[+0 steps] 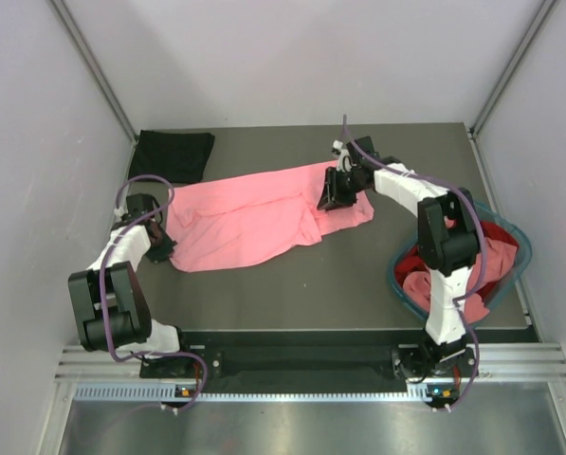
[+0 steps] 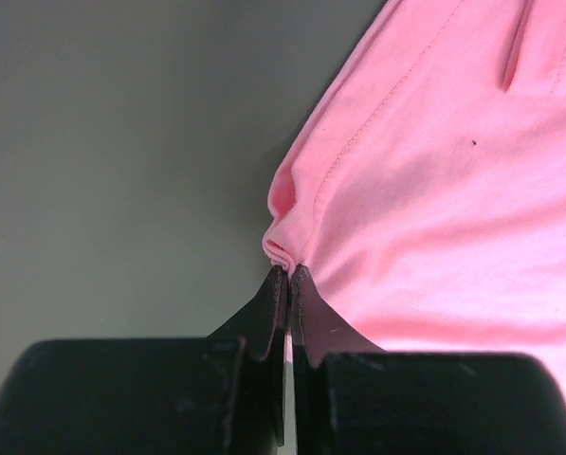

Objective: Fold and stack the t-shirts
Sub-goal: Fold the tshirt

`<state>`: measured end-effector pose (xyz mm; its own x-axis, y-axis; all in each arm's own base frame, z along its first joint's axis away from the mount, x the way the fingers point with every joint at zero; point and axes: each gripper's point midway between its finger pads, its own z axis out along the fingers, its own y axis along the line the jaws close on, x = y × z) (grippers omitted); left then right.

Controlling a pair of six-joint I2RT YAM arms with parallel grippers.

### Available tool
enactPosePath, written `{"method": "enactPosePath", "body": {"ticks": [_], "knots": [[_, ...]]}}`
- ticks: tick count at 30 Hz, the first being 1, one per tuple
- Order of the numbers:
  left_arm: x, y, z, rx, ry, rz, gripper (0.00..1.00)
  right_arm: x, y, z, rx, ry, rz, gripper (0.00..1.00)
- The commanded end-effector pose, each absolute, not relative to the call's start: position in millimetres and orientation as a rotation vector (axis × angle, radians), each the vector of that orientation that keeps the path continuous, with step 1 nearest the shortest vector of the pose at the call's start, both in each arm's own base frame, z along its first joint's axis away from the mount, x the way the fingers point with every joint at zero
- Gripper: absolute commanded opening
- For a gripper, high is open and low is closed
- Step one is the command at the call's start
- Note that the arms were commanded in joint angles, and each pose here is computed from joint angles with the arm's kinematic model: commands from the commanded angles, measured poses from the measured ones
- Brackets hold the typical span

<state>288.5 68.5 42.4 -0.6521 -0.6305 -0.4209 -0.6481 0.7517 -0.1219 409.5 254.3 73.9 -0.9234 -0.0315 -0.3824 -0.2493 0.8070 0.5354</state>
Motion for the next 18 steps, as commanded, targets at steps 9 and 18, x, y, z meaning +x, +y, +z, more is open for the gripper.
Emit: {"method": "enactPosePath", "body": {"ticks": [9,18], "knots": [[291.3,69.3,40.5,-0.973,2.49,0.045,0.0,412.6,265.1,87.0,-0.296,2.579,0.818,0.33],[291.4,70.4,41.4,-0.967,2.493,0.053,0.0,426.6,264.2,86.2,-0.291,2.58,0.76,0.34]]}}
